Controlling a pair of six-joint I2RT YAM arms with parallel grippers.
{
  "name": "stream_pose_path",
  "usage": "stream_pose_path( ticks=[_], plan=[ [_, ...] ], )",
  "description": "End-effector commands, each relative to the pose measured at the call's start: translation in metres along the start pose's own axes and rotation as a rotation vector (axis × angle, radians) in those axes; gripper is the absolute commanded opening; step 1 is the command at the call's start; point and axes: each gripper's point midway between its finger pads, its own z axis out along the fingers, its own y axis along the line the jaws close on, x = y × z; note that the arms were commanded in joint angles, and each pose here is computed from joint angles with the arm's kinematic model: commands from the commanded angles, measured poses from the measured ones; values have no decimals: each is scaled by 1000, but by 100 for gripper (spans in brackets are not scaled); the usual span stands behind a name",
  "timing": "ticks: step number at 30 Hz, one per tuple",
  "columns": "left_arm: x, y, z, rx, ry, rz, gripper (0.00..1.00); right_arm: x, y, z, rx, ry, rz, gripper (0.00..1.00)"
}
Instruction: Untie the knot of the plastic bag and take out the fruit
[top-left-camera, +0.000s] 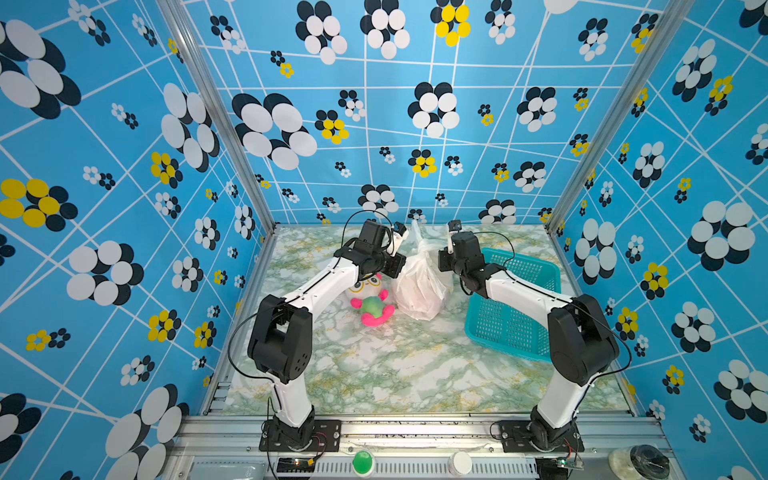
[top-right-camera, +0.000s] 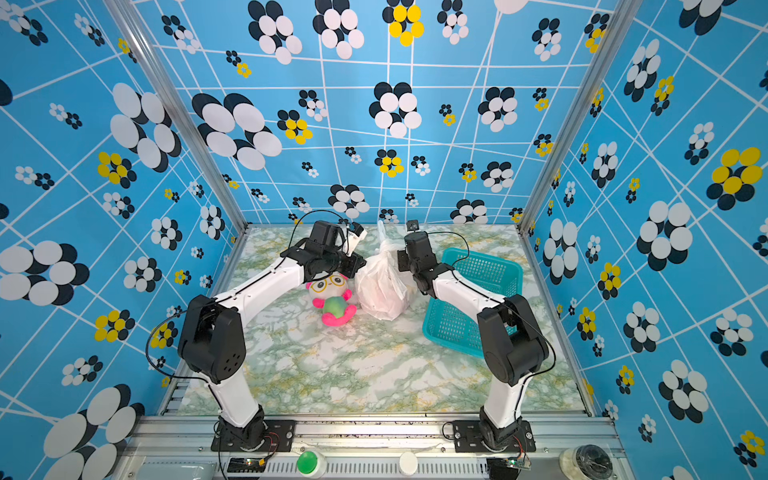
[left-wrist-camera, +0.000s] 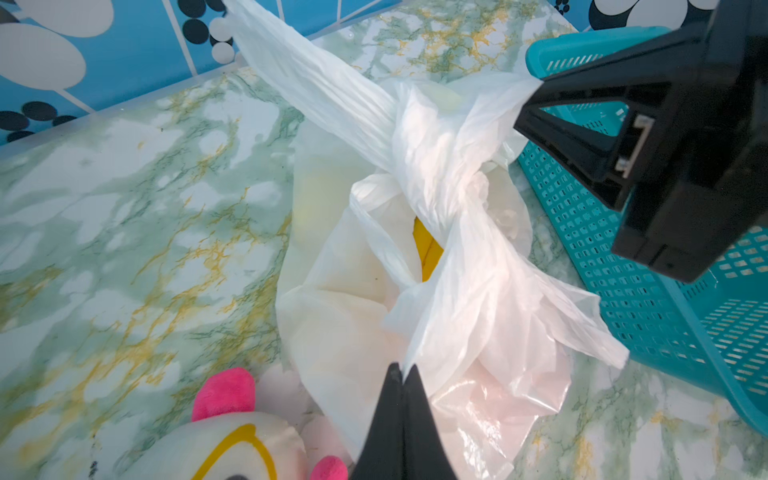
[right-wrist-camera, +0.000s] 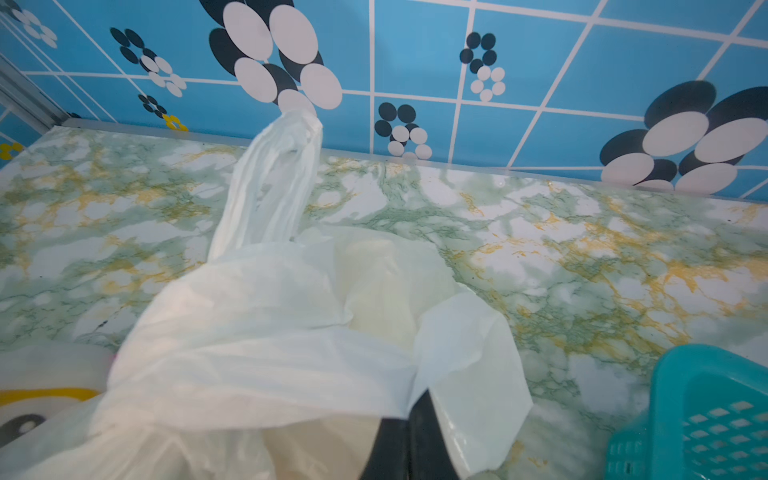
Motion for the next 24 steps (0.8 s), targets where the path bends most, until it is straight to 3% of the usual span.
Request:
stream_pose_path(
  ticks=[1, 6, 11, 16, 19, 21, 24],
  plan=[
    [-8, 11, -12, -58, -36, -16, 0, -12, -6, -17, 2, -65, 47, 0],
    [-12, 16, -17, -95, -51, -18, 0, -15, -1, -41, -72, -125, 30, 0],
    [-13, 8, -21, -69, -71, 0, 0, -14, 22, -63, -236, -195, -11, 0],
    [-10, -3, -15, -39, -43, 27, 0, -9, 32, -69, -301, -209, -55, 0],
    [-10, -11, -12, -7, -32, 39, 1, -9, 26, -63, -259, -191, -71, 51],
    [-12, -15, -12, 2, -36, 48, 12, -10, 22, -58, -224, -179, -80, 63],
    [-12, -22, -16, 33, -47, 55, 38, -8, 21, -50, -204, -143, -100, 66]
  ],
)
